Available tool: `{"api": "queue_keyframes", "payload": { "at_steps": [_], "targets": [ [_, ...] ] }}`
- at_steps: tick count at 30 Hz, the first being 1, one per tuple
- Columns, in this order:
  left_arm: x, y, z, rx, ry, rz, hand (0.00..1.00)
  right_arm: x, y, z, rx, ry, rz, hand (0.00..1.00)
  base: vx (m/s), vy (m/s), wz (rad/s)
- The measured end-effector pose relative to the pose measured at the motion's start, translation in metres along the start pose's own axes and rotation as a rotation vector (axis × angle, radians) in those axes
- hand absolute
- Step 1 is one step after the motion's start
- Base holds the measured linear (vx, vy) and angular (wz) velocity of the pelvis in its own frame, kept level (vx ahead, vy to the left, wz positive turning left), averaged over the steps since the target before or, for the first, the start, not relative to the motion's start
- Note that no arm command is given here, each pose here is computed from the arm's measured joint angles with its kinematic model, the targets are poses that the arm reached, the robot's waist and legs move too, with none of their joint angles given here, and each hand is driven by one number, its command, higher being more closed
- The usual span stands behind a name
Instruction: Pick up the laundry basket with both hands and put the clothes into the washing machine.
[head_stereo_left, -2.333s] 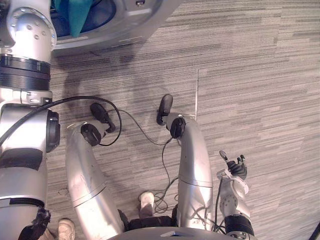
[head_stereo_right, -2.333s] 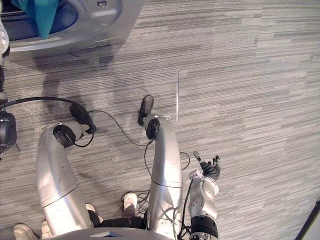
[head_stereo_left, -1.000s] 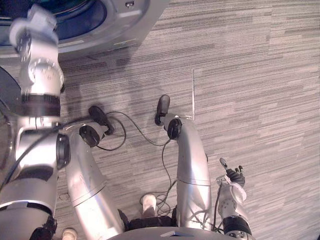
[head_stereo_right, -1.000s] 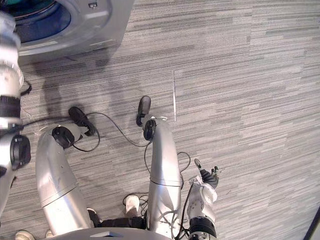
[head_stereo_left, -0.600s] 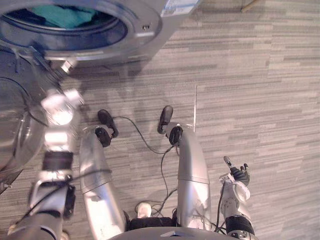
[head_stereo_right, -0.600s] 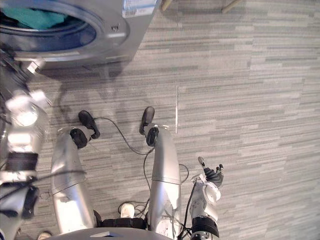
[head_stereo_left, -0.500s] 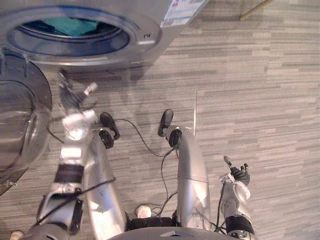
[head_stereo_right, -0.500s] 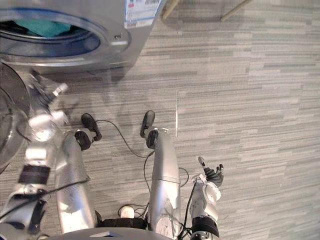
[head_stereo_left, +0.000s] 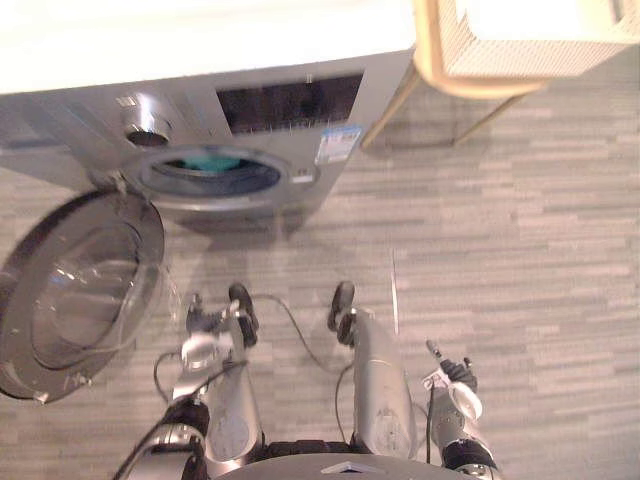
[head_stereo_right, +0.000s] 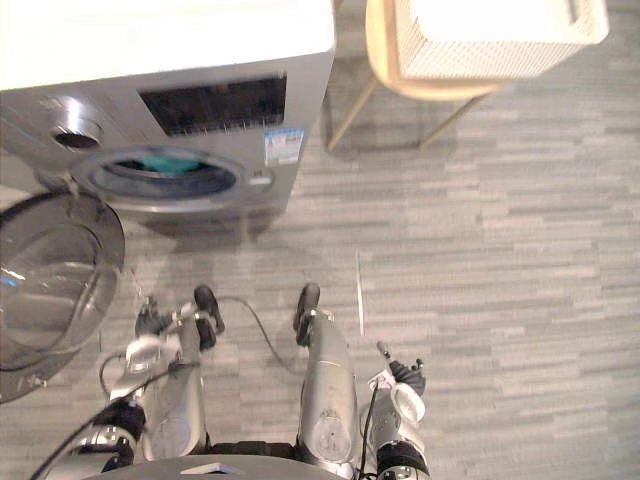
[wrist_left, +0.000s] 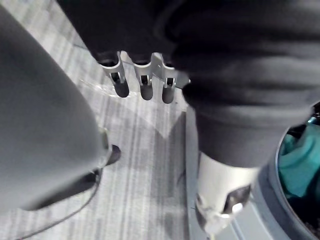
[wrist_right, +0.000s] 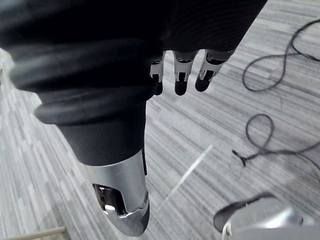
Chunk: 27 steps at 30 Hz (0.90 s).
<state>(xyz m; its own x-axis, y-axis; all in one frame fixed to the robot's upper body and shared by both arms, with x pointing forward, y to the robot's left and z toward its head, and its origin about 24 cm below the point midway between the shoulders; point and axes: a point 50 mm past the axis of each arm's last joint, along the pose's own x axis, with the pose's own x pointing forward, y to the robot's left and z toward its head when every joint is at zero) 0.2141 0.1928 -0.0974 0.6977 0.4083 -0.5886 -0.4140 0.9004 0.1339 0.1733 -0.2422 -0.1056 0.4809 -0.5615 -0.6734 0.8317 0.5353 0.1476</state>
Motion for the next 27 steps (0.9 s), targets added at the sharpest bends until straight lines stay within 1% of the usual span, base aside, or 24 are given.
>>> {"api": "queue_keyframes", "payload": {
  "at_steps": [1,2,3,4,5,9,17,21,27],
  "targets": [
    [-0.002,0.004,-0.01,0.013,0.032,0.009,0.0,-0.001,-0.003,-0.006,-0.006,0.022,-0.009,0.0,0.17,-0.017,0.03],
    [-0.007,0.012,-0.031,0.037,0.103,0.018,0.0,-0.003,-0.009,-0.017,-0.027,0.063,-0.014,0.0,0.22,-0.025,0.08],
    [-0.013,0.02,-0.053,0.03,0.184,0.038,0.0,-0.005,-0.015,-0.026,-0.054,0.094,-0.024,0.0,0.23,-0.026,0.15],
    [-0.018,0.023,-0.065,0.015,0.234,0.052,0.0,-0.007,-0.021,-0.031,-0.056,0.117,-0.034,0.0,0.2,-0.023,0.28],
    [-0.029,0.026,-0.086,-0.02,0.313,0.069,0.0,-0.009,-0.031,-0.039,-0.087,0.143,-0.051,0.0,0.16,-0.015,0.26],
    [-0.045,0.03,-0.112,-0.078,0.414,0.1,0.0,-0.011,-0.046,-0.048,-0.129,0.178,-0.079,0.0,0.14,0.002,0.27],
    [-0.045,0.03,-0.113,-0.072,0.422,0.097,0.0,-0.014,-0.036,-0.058,-0.174,0.209,-0.056,0.0,0.04,0.024,0.44],
    [-0.05,0.026,-0.121,-0.077,0.459,0.077,0.0,-0.011,-0.024,-0.057,-0.202,0.217,0.002,0.0,-0.04,0.134,-0.18],
    [-0.047,0.035,-0.118,-0.063,0.45,0.09,0.0,-0.019,-0.028,-0.071,-0.2,0.259,-0.005,0.0,-0.05,0.094,-0.38]
  ]
}}
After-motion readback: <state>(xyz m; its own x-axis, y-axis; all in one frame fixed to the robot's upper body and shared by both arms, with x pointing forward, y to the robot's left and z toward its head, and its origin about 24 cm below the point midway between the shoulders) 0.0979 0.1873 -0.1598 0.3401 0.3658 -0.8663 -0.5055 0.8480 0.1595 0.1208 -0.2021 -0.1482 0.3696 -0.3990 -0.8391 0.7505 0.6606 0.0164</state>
